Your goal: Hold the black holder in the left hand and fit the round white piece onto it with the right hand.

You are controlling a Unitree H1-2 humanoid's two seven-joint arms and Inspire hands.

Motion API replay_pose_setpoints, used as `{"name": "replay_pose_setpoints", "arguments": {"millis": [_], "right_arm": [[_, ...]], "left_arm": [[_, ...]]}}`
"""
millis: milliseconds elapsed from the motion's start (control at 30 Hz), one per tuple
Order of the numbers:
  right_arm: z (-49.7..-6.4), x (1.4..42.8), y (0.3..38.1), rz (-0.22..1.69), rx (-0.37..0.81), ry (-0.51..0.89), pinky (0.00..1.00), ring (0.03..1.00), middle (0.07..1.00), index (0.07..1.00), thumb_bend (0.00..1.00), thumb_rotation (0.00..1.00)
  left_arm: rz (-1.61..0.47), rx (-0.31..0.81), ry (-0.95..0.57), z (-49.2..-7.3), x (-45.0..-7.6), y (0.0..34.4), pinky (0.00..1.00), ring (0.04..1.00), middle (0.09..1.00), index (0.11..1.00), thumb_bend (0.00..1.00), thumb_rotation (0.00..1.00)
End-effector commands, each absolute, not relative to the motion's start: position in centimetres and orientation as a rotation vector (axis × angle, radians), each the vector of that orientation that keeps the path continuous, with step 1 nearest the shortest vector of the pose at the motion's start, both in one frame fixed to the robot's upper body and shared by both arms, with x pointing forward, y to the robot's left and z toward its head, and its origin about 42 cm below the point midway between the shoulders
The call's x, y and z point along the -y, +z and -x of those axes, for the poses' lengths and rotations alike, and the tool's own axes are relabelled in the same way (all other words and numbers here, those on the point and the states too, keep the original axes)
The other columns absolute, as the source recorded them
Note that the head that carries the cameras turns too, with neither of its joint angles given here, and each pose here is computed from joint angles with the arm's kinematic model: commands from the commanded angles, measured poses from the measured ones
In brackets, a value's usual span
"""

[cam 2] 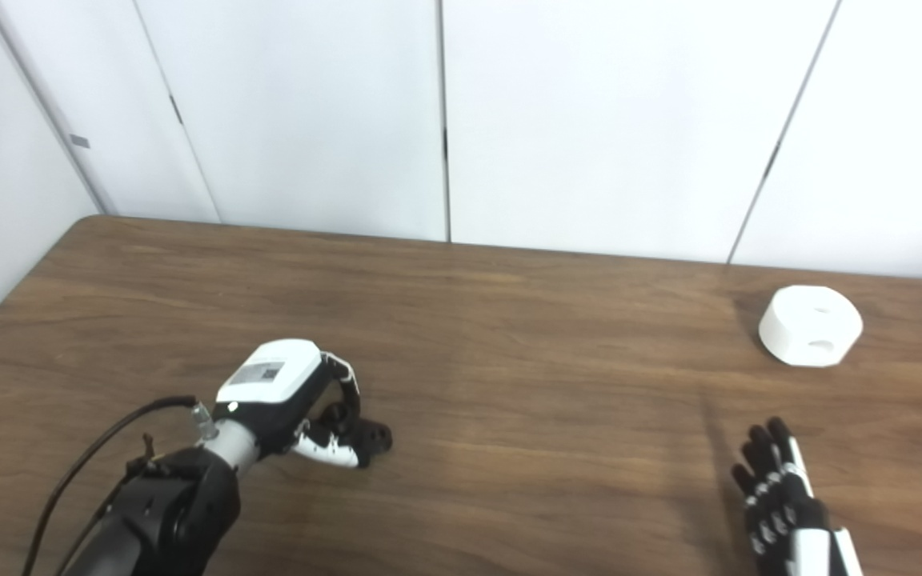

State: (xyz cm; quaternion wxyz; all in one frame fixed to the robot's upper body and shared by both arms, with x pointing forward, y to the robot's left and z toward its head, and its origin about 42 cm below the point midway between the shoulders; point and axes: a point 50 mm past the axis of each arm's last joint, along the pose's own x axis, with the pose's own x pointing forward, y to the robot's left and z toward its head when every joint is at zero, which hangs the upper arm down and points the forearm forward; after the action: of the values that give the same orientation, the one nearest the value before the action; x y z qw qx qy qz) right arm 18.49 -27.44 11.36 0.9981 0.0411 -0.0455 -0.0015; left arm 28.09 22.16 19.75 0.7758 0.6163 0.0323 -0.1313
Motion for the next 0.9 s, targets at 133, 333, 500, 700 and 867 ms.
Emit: {"name": "replay_pose_setpoints", "arguments": {"millis": [133,333,500,700,867], "right_arm": [[-18.6,25.2,12.1,-0.124,0.106,-0.021,0.97,0.973,0.966,0.985,0.61,0.97],[-18.6,24.3,12.4,-0.131,0.115,-0.017,0.96,0.961,0.956,0.978,0.61,0.96],[-18.5,23.4,12.8,-0.129,0.119,-0.023,0.96,0.953,0.943,0.973,0.61,0.95],[-18.6,22.5,13.3,-0.142,0.112,-0.019,0.98,0.964,0.94,0.973,0.62,0.93],[-18.6,22.1,13.6,-0.145,0.107,-0.018,0.98,0.969,0.94,0.971,0.61,0.93]], "left_arm": [[-1.291,0.021,-0.354,-26.5,-18.4,19.9,0.86,0.865,0.754,0.485,0.52,0.05],[-1.263,0.027,-0.409,-25.6,-15.3,18.8,0.86,0.859,0.751,0.485,0.52,0.05],[-1.254,0.008,-0.449,-25.0,-13.0,18.2,0.86,0.862,0.765,0.485,0.52,0.05],[-1.225,0.033,-0.471,-24.1,-11.3,17.3,0.84,0.845,0.755,0.485,0.52,0.05],[-1.217,0.034,-0.475,-23.6,-11.1,16.8,0.82,0.843,0.756,0.485,0.52,0.05]]}}
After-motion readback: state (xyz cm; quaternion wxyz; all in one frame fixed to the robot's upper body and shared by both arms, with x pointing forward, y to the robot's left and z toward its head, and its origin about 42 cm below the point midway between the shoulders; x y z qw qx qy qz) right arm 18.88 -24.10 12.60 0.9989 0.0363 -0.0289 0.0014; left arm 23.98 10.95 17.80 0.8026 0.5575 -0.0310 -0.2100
